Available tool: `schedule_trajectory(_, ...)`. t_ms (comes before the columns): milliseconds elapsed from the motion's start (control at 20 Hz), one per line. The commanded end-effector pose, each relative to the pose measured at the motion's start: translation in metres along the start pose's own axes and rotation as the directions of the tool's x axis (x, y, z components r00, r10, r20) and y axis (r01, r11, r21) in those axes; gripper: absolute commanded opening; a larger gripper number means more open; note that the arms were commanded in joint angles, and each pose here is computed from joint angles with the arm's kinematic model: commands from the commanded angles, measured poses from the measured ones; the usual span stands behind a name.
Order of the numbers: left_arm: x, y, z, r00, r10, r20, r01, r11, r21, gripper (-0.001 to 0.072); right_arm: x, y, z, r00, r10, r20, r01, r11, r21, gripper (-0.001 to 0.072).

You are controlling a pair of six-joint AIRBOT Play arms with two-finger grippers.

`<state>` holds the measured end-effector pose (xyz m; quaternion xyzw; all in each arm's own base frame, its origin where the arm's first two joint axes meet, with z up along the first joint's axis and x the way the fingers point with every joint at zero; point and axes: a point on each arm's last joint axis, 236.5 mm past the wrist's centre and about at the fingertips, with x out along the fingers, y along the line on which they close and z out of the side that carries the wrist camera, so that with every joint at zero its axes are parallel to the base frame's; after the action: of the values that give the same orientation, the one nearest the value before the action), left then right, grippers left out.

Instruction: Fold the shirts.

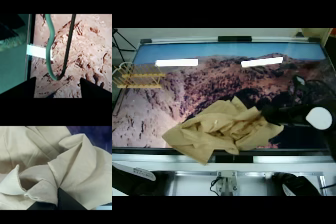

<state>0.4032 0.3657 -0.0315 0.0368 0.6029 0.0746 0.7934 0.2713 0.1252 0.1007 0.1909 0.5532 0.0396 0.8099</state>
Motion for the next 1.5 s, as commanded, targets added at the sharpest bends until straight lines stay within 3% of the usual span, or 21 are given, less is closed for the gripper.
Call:
schedule_trajectory(0,0.028,0.003,-0.007,0.999,-0.035,-0.01,0.035,0.999,0.019,0.0623,0.0,-0.001,0.001,1.0,-0.006,0.002,0.006,0.999,0.048,0.006)
schedule_trajectory(350,0.064,-0.015,-0.018,0.993,-0.104,-0.059,0.105,0.994,0.016,0.06,0.0,-0.001,0.0,1.0,-0.006,0.002,0.005,0.996,0.088,0.006)
schedule_trajectory(400,0.065,-0.015,-0.019,0.993,-0.105,-0.061,0.106,0.994,0.015,0.0534,0.0,-0.001,0.0,1.0,-0.005,0.001,0.005,0.996,0.088,0.006)
schedule_trajectory(500,0.068,-0.015,-0.021,0.992,-0.11,-0.068,0.111,0.994,0.012,0.0506,0.0,-0.001,0.001,1.0,-0.006,0.002,0.005,0.996,0.088,0.006)
schedule_trajectory(700,0.074,-0.017,-0.024,0.99,-0.117,-0.076,0.118,0.993,0.01,0.0247,0.0,-0.001,0.001,1.0,-0.005,0.003,0.005,0.996,0.091,0.006)
schedule_trajectory(800,0.073,-0.017,-0.023,0.99,-0.116,-0.074,0.117,0.993,0.007,0.0053,0.0,-0.001,0.001,1.0,-0.005,0.003,0.005,0.996,0.09,0.006)
schedule_trajectory(1150,0.027,-0.007,0.012,0.998,-0.061,0.029,0.062,0.997,-0.044,0.0051,0.0,-0.001,0.001,1.0,-0.006,0.002,0.005,0.997,0.073,0.006)
schedule_trajectory(1450,-0.079,-0.008,0.068,0.973,0.027,0.231,-0.013,0.998,-0.062,0.0051,0.0,-0.005,0.003,1.0,-0.022,0.012,0.022,1.0,-0.012,0.006)
